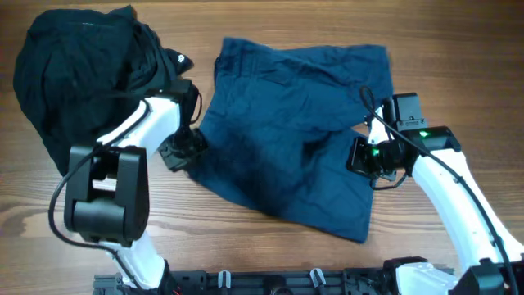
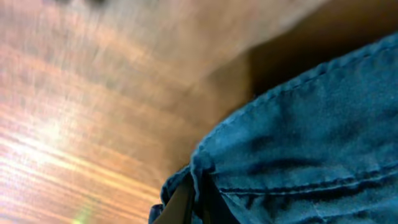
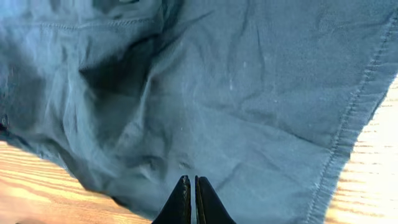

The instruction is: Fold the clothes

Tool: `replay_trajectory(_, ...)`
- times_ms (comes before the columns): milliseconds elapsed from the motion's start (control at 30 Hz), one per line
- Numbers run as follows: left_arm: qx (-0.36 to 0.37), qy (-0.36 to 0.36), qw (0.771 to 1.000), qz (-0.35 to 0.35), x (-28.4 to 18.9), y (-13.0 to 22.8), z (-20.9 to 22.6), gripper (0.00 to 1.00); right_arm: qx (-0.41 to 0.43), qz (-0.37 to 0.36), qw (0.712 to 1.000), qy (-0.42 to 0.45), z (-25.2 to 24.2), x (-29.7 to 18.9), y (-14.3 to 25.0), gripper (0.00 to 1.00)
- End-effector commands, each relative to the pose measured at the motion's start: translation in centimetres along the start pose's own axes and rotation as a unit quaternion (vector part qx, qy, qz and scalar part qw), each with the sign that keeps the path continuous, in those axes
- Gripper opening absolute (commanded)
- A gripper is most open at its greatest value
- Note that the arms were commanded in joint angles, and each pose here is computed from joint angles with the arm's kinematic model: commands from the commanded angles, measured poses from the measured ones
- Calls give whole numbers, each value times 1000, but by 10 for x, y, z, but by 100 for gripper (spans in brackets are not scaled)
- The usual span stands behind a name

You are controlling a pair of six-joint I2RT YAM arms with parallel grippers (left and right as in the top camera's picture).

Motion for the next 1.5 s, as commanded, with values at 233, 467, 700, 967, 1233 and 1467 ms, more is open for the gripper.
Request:
replay_trajectory(233, -13, -5, 1000, -2, 11, 25, 32, 4, 7, 44, 999, -2, -1, 1, 7, 5)
replay_trajectory(467, -10, 44, 998, -41, 10, 14, 18, 4, 43, 118, 992, 21, -3, -12, 37, 26)
replay_trajectory(700, 17, 66, 996, -64, 8, 8, 11, 4, 124, 132, 982, 54, -7, -25, 73, 51)
replay_trajectory(967, 30, 82, 993, -76, 7, 5, 6, 4, 207, 147, 965, 68, -26, 14, 116, 56)
replay_trajectory(1233, 32, 88, 992, -82, 6, 3, 4, 4, 269, 94, 947, 147, -42, 25, 114, 56)
replay_trajectory(1467, 33, 91, 992, -82, 6, 3, 4, 4, 273, 90, 945, 154, -48, 37, 119, 54)
Point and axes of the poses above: each gripper's point midway between its finger pads, its own x axis out along the fingers, its own z axis along the line the jaws close on, y = z × x, the point moved 10 cm from there along -x, back along the fingers, and after that the axes turned 12 degrees about -x, right-handed, at the moved point
